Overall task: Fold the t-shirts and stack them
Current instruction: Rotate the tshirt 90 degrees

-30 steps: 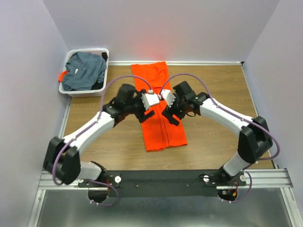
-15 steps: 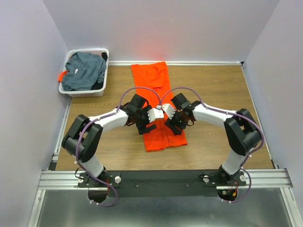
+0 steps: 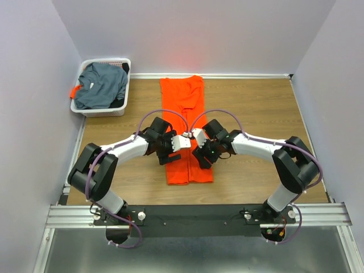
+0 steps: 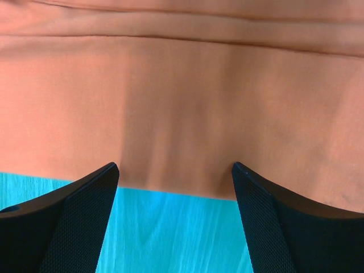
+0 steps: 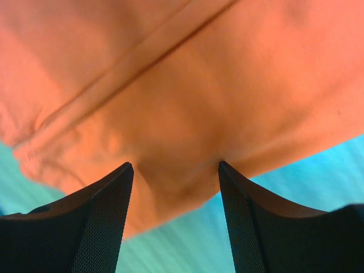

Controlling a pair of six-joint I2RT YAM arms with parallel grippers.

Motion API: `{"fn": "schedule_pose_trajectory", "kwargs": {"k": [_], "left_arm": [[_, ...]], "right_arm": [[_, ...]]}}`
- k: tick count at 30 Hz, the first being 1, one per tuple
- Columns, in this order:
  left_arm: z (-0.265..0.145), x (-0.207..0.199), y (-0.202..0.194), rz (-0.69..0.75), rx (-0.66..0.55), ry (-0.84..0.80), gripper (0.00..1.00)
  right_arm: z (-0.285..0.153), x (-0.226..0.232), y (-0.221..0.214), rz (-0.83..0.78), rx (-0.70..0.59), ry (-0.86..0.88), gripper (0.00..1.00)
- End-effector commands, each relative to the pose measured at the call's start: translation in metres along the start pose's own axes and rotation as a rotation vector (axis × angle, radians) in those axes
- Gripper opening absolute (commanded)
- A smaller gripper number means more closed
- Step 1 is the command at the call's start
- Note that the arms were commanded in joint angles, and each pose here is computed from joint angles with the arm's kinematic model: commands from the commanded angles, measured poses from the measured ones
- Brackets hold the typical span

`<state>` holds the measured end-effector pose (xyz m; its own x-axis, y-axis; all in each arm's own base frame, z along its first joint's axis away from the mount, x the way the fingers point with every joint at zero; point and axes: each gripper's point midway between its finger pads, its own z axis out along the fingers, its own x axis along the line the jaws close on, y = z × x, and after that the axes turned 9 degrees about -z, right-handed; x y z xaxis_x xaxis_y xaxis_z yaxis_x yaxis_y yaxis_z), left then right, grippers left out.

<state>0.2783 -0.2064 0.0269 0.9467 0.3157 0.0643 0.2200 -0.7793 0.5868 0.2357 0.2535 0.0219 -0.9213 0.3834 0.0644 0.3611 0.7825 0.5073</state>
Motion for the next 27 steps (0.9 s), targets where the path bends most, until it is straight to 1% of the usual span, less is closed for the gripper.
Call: {"fn": "schedule_pose_trajectory", "kwargs": {"k": [1, 4, 5, 7, 8, 9, 10, 11, 13, 14, 16, 17, 19, 20, 21, 22, 23, 25, 27], "left_arm": [[-0.015, 0.007, -0.040, 0.006, 0.115, 0.013, 0.89], [-0.029, 0.011, -0.034, 0.018, 0.092, 0.005, 0.89], [-0.038, 0.014, -0.027, 0.047, 0.068, 0.019, 0.89], [-0.051, 0.014, -0.021, 0.063, 0.035, 0.013, 0.89], [-0.063, 0.015, -0.013, 0.105, 0.003, 0.033, 0.89], [-0.070, 0.010, -0.012, 0.122, -0.003, 0.021, 0.89], [-0.083, 0.006, -0.002, 0.151, -0.047, 0.037, 0.89], [-0.086, 0.001, -0.002, 0.162, -0.056, 0.033, 0.89], [-0.096, -0.009, 0.002, 0.199, -0.088, 0.032, 0.89], [-0.096, -0.015, -0.001, 0.219, -0.083, 0.016, 0.89], [-0.097, -0.030, -0.009, 0.286, -0.072, -0.029, 0.89], [-0.097, -0.039, -0.016, 0.336, -0.076, -0.045, 0.88], [-0.094, -0.050, -0.023, 0.417, -0.079, -0.068, 0.87], [-0.095, -0.055, -0.024, 0.453, -0.090, -0.061, 0.84], [-0.089, -0.062, -0.032, 0.476, -0.086, -0.075, 0.81], [-0.088, -0.067, -0.032, 0.521, -0.097, -0.088, 0.78], [-0.086, -0.072, -0.033, 0.552, -0.107, -0.099, 0.71], [-0.084, -0.076, -0.030, 0.600, -0.123, -0.108, 0.64], [-0.078, -0.087, -0.034, 0.634, -0.101, -0.162, 0.63]], "right_arm": [[0.000, 0.039, -0.010, 0.064, 0.022, 0.119, 0.69], [-0.011, 0.033, -0.005, 0.044, 0.006, 0.071, 0.69], [-0.021, 0.032, 0.003, 0.031, -0.028, 0.052, 0.69], [-0.033, 0.026, 0.004, -0.007, -0.037, 0.008, 0.70], [-0.047, 0.024, 0.009, -0.077, -0.065, -0.017, 0.70], [-0.054, 0.022, 0.007, -0.110, -0.058, -0.030, 0.70], [-0.058, 0.019, 0.008, -0.139, -0.046, -0.044, 0.71], [-0.062, 0.020, 0.000, -0.188, -0.012, -0.036, 0.71], [-0.067, 0.023, -0.002, -0.257, -0.019, -0.011, 0.71], [-0.070, 0.026, -0.001, -0.325, -0.026, 0.008, 0.71], [-0.081, 0.033, 0.009, -0.387, -0.086, 0.027, 0.71], [-0.087, 0.043, 0.016, -0.451, -0.138, 0.060, 0.70], [-0.083, 0.053, 0.015, -0.495, -0.146, 0.077, 0.69], [-0.078, 0.062, 0.016, -0.529, -0.146, 0.086, 0.68], [-0.073, 0.065, 0.011, -0.533, -0.129, 0.092, 0.66], [-0.064, 0.065, 0.000, -0.534, -0.098, 0.095, 0.64], [-0.059, 0.069, -0.001, -0.564, -0.093, 0.095, 0.63], [-0.047, 0.071, -0.014, -0.603, -0.038, 0.082, 0.61], [-0.039, 0.079, -0.015, -0.654, -0.024, 0.093, 0.59]]}}
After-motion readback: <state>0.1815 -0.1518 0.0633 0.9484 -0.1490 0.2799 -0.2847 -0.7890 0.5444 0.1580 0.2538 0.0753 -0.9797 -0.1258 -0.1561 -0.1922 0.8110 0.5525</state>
